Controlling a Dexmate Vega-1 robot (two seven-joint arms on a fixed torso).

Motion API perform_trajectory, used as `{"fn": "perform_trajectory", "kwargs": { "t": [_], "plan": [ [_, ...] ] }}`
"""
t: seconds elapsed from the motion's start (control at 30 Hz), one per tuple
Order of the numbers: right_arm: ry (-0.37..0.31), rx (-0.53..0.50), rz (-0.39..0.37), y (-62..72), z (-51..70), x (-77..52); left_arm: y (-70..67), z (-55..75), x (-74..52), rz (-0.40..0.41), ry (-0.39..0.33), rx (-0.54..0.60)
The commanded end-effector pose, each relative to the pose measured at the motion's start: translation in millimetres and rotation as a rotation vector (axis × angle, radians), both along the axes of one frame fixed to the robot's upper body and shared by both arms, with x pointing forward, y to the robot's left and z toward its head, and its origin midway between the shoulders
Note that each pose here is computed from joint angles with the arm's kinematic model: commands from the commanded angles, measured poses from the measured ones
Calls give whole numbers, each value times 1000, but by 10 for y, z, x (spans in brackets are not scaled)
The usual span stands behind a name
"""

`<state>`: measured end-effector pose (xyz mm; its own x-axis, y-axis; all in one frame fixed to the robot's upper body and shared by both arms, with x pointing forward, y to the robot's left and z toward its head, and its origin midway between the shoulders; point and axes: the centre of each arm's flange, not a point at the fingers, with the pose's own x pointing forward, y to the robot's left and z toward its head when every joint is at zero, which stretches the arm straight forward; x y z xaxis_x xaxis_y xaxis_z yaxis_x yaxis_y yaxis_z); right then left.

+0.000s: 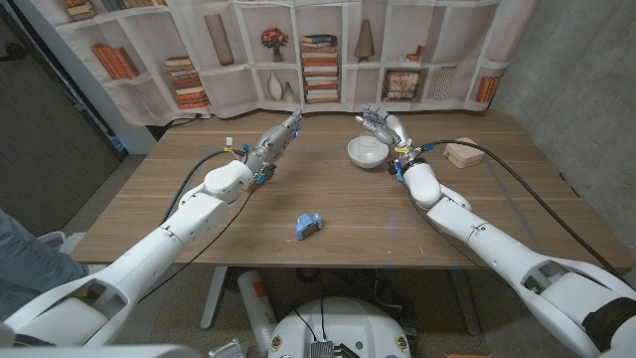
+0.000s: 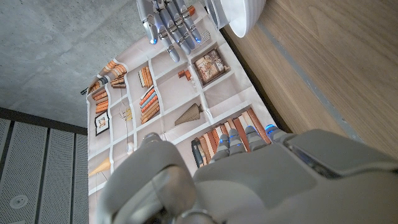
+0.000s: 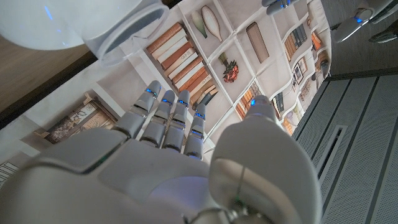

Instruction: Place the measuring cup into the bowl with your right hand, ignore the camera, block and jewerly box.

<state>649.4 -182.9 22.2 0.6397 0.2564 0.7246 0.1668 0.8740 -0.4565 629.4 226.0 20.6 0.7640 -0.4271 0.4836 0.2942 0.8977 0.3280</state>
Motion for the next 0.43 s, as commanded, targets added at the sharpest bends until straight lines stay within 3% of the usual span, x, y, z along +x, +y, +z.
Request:
{"fn": "perform_trajectory", "kwargs": {
  "t": [0.03,0.43],
  "plan": [
    [-15,4,24,31,95,-105,38,-12,-35,-4,-7,-4],
    [-27,9,16,68,143,-140,92,-40,-27,-9,-9,-13]
  ]
}}
